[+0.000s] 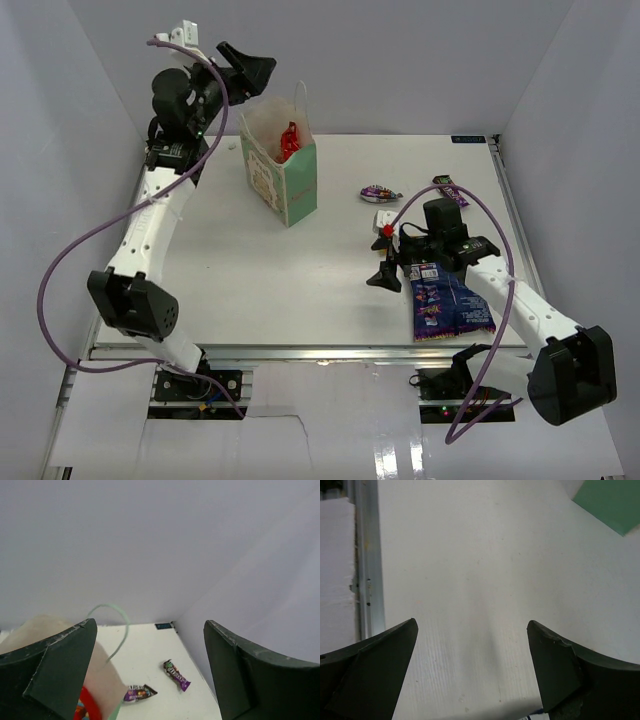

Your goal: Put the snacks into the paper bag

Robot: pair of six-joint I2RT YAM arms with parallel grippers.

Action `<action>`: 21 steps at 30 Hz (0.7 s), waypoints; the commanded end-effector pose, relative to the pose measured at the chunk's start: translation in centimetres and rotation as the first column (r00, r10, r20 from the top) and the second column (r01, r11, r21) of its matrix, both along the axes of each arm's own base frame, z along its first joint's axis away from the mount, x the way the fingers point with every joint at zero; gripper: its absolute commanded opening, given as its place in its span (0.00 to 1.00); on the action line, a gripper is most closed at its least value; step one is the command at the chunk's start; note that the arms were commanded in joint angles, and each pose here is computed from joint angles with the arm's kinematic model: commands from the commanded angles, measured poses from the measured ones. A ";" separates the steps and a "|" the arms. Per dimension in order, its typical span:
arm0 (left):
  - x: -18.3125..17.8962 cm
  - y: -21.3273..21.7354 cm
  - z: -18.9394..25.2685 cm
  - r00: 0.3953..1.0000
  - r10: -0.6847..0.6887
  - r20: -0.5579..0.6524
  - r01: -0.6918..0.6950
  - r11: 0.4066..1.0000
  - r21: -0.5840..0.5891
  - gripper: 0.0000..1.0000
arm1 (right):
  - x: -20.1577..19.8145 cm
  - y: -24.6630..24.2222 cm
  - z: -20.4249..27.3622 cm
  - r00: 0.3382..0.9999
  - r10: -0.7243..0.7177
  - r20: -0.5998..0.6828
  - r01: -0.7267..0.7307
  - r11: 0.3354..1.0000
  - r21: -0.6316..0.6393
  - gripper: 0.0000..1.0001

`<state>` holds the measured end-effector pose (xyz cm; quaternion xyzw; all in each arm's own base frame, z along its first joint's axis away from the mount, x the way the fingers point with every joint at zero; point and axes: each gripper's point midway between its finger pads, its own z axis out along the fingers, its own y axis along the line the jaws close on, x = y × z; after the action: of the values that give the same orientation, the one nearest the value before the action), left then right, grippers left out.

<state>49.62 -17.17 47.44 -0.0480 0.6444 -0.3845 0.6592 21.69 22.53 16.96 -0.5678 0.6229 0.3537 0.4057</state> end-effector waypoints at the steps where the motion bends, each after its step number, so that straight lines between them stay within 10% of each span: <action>1: -8.0 0.0 9.8 0.940 -0.106 0.324 0.091 0.994 0.061 0.98 | 3.2 -1.8 -1.6 0.986 -0.125 0.108 0.137 0.984 -0.115 0.96; 11: -21.2 -0.2 -4.0 0.925 -0.314 0.213 0.257 0.932 0.257 0.98 | 7.0 -9.3 -2.9 0.914 -0.243 0.324 0.365 0.842 -0.398 0.97; 18: -25.3 1.9 -14.6 0.966 -0.250 0.062 0.216 0.919 0.329 0.98 | 9.4 -17.3 -5.8 0.629 -0.732 0.261 0.726 0.435 -0.532 0.99; 21: -26.5 2.3 -17.3 0.969 -0.241 0.048 0.211 0.918 0.336 0.98 | 7.9 -18.5 -7.4 0.570 -0.795 0.209 0.746 0.394 -0.537 0.98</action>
<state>24.35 -15.42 31.15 0.1421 0.6744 -0.3664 0.6252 30.72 6.39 10.08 -0.3795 0.8677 -0.0272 0.3199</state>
